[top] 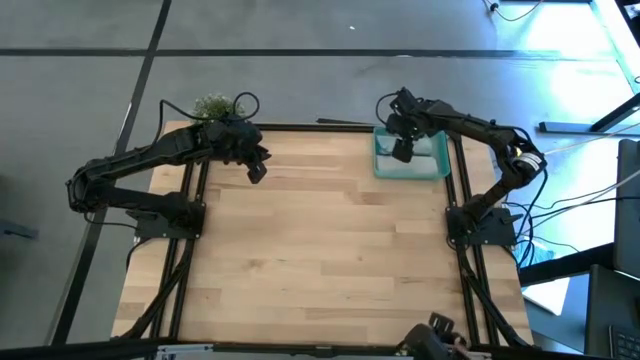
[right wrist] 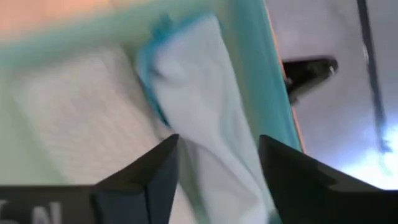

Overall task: Roll microfiber towels into tight, uniform cylinder then place into a basket
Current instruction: Return to Home Position

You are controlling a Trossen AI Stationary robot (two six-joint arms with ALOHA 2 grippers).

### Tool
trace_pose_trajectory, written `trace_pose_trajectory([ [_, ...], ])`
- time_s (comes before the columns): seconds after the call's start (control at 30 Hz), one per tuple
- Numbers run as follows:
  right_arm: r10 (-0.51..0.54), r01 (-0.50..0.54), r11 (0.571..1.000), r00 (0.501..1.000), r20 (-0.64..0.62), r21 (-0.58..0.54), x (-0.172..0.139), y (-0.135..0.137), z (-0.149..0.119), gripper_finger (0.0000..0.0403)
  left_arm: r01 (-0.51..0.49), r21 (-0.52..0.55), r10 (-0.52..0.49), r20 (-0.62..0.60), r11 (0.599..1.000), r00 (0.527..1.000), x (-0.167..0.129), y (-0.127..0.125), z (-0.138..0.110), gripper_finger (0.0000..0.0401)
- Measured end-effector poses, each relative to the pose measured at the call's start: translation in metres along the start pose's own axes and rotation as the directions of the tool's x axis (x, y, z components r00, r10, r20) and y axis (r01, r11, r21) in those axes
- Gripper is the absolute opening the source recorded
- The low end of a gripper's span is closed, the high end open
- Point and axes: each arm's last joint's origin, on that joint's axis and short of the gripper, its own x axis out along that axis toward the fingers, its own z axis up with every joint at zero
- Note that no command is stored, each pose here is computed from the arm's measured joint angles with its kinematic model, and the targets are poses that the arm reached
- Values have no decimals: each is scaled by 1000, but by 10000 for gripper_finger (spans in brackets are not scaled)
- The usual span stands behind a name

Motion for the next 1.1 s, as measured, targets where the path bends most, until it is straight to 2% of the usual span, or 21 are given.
trace_pose_trajectory([
  [0.1, 36, -38, 998, 998, 48, 42, -13, 10, 14, 185, 0, 0, 0, -2, 1000, 1000, 0, 0, 0, 64],
  [0.23, 71, -75, 996, 991, 109, 37, -43, 23, 37, 87, 0, 8, 0, -3, 1000, 1000, 0, 0, 0, 17],
  [0.33, 89, -94, 995, 984, 157, 26, -70, 31, 51, 17, 24, 9, -24, -5, 1000, 1000, -1, -1, -1, 6],
  [0.43, 156, -157, 987, 951, 267, -19, -102, 38, 65, 14, 79, 36, -79, 14, 996, 997, -8, -2, -1, 4],
  [0.53, 216, -210, 976, 892, 398, -59, -135, 44, 71, 10, 101, 64, -105, 60, 993, 993, -22, -1, -2, 2],
  [0.67, 280, -254, 960, 823, 494, -121, -169, 52, 59, 6, 88, 68, -97, 143, 994, 985, -51, 2, -8, 2],
  [0.77, 288, -275, 956, 794, 535, -107, -187, 58, 43, 10, 77, 75, -90, 188, 994, 978, -73, 5, -17, 2],
  [0.93, 284, -304, 949, 723, 629, -79, -199, 70, 15, 4, 54, 76, -73, 270, 996, 960, -100, 10, -40, 1],
  [1.1, 258, -360, 932, 602, 755, -32, -186, 85, -18, 11, 98, 25, -100, 393, 995, 914, -103, 14, -73, 1],
])
